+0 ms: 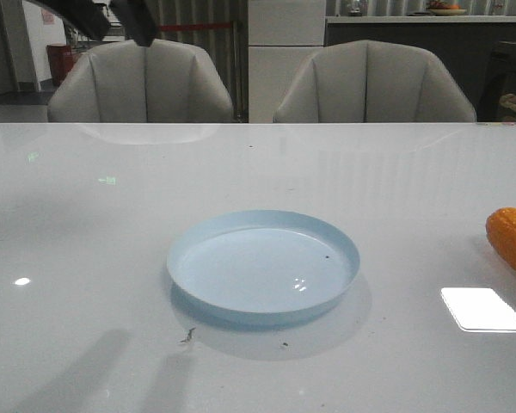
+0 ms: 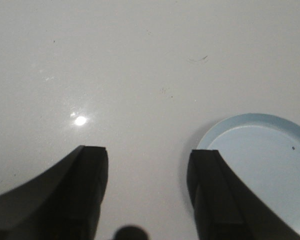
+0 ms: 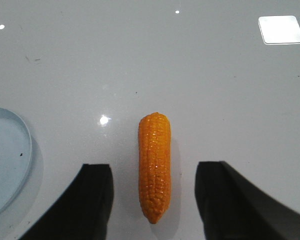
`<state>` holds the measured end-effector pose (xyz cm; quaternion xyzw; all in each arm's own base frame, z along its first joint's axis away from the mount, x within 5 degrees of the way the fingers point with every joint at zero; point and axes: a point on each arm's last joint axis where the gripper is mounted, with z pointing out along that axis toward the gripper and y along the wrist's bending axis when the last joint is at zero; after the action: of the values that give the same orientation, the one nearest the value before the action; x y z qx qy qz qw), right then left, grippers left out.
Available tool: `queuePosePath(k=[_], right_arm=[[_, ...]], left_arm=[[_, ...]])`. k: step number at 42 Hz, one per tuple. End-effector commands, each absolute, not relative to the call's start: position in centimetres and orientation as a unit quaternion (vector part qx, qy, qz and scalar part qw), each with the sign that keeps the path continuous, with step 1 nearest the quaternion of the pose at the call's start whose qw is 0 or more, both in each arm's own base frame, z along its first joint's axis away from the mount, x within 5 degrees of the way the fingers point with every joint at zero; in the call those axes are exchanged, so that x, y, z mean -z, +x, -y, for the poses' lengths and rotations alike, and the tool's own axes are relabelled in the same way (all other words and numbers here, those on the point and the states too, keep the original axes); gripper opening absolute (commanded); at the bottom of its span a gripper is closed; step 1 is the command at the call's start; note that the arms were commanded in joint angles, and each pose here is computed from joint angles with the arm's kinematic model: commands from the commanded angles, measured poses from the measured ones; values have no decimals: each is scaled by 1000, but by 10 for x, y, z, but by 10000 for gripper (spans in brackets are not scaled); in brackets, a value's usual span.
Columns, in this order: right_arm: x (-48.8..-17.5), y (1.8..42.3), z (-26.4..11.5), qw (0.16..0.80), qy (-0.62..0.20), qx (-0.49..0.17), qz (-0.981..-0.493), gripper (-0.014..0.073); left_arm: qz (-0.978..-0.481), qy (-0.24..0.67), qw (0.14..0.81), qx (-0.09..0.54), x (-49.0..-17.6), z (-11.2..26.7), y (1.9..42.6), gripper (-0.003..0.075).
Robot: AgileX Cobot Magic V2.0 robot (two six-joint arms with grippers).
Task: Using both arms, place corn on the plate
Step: 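Raise the left gripper away from the plate, then lower the right gripper over the orange corn cob and grasp it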
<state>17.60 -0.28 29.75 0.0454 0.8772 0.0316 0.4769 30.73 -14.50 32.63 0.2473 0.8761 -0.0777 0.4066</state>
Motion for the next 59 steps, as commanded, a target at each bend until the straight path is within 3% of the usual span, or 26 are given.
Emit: queuePosePath(k=[1, 9, 26, 37, 50, 59], right_arm=[[-314, 180, 4, 521, 46, -30, -852, 479], [-313, 179, 4, 515, 46, -30, -855, 479], [-289, 195, 5, 447, 1, -1, -895, 479], [-264, 240, 7, 414, 11, -5, -910, 481], [-241, 307, 9, 358, 13, -10, -933, 481], [-221, 333, -8, 309, -9, -24, -951, 481]], left_arm=[[-830, 242, 496, 82, -346, 133, 280, 407], [-822, 218, 519, 82, -322, 102, 233, 407], [-829, 95, 551, 15, -297, 23, 165, 407], [-806, 74, 586, 27, -304, 19, 142, 407], [-806, 74, 587, 27, -305, 19, 141, 407], [-806, 74, 587, 27, -305, 19, 141, 407]])
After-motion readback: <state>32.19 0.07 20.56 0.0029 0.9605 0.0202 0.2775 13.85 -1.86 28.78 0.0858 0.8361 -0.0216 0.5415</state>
